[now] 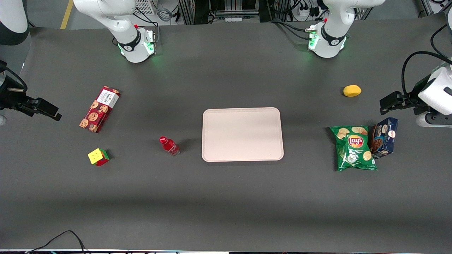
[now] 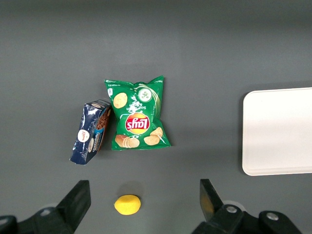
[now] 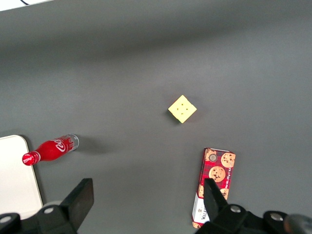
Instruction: Place coke bottle on tray
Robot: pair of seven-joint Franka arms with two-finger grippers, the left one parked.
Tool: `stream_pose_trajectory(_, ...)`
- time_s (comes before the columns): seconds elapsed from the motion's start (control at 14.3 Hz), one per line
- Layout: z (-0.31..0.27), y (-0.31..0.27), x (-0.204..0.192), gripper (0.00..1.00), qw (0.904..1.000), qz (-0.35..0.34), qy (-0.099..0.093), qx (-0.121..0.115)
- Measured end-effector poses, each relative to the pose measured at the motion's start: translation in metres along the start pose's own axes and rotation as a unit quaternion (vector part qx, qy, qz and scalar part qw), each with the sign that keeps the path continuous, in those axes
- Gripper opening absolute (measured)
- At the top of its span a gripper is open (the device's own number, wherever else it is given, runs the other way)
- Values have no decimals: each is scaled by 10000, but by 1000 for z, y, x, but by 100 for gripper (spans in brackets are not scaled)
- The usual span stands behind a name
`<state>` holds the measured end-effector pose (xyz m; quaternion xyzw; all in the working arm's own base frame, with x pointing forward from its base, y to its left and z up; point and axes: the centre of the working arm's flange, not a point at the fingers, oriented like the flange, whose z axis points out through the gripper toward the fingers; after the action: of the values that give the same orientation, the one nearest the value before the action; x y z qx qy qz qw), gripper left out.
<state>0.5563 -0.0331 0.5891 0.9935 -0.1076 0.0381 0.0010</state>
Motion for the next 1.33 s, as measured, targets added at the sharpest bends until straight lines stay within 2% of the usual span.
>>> stream_pose_trajectory(0.63, 4, 4, 2, 100, 10000, 38, -32, -5)
stream_pose_trajectory(0.84, 6, 13, 4, 100, 9998, 153, -63, 82)
stream_pose_trajectory(1.33, 12, 12, 6, 100, 9998, 74, -127, 103)
